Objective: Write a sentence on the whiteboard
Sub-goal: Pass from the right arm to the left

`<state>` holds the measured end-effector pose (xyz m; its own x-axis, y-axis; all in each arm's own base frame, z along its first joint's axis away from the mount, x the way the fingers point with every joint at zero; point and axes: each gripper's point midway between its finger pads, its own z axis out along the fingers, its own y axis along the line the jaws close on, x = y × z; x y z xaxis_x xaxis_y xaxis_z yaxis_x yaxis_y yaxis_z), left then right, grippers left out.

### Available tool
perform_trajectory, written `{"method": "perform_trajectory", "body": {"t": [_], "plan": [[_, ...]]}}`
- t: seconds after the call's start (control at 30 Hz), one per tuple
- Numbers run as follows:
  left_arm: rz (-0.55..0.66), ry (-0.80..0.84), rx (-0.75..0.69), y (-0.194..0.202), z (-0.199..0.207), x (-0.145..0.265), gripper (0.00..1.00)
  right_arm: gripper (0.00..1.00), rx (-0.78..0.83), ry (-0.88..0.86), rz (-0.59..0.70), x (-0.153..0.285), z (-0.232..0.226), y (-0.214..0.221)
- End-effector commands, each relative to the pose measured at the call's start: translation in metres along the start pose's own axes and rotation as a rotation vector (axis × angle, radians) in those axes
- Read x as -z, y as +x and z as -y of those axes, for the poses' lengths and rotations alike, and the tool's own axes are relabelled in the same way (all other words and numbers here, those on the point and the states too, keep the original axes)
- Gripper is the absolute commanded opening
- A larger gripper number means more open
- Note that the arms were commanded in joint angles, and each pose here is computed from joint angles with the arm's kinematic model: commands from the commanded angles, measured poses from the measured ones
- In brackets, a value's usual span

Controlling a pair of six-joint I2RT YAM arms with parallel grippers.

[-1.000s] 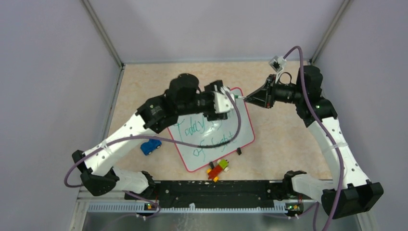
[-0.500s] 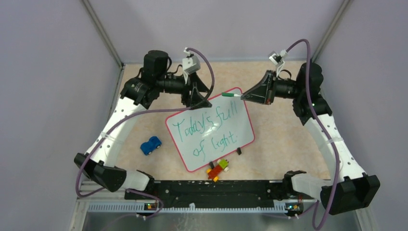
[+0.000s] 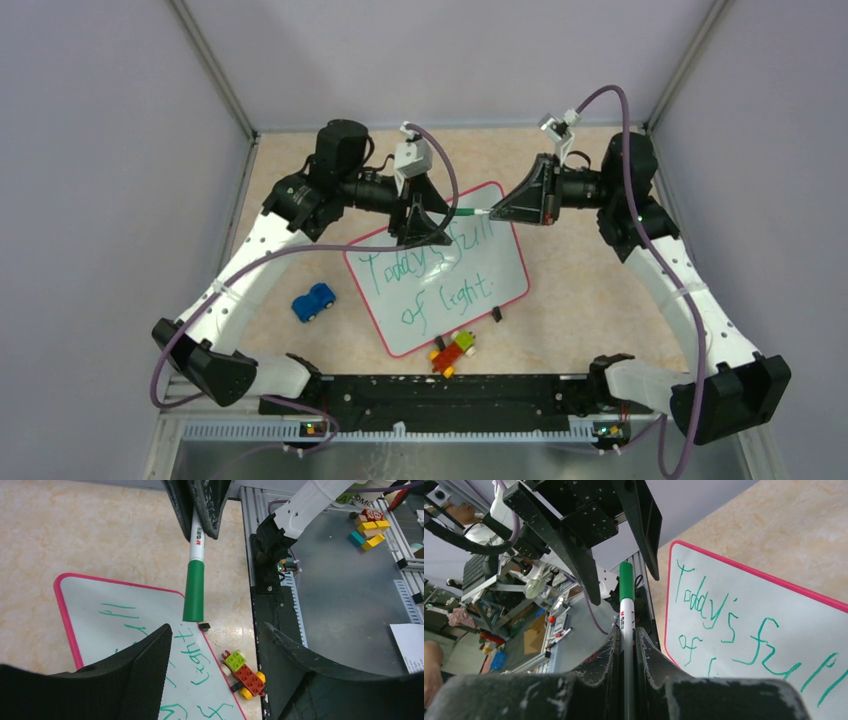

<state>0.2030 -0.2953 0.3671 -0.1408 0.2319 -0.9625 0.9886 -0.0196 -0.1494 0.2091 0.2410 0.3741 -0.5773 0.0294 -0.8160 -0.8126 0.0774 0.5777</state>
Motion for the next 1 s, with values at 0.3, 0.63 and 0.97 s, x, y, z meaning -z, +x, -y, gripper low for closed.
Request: {"method": "perform_trajectory", "body": {"t": [0.3, 0.63, 0.97], "plan": [[0.008, 0.023, -0.054, -0.010, 0.005, -0.015, 0.51, 0.00, 0.034, -0.053, -0.026, -0.009, -0.011, 0.004], [0.006, 0.009, -0.036, -0.010, -0.002, -0.020, 0.05, 0.00, 0.031, -0.057, -0.046, -0.014, -0.010, 0.009], [0.016, 0.053, -0.034, -0.014, 0.000, -0.036, 0.00, 0.00, 0.029, -0.071, -0.080, -0.025, -0.010, 0.018]]}}
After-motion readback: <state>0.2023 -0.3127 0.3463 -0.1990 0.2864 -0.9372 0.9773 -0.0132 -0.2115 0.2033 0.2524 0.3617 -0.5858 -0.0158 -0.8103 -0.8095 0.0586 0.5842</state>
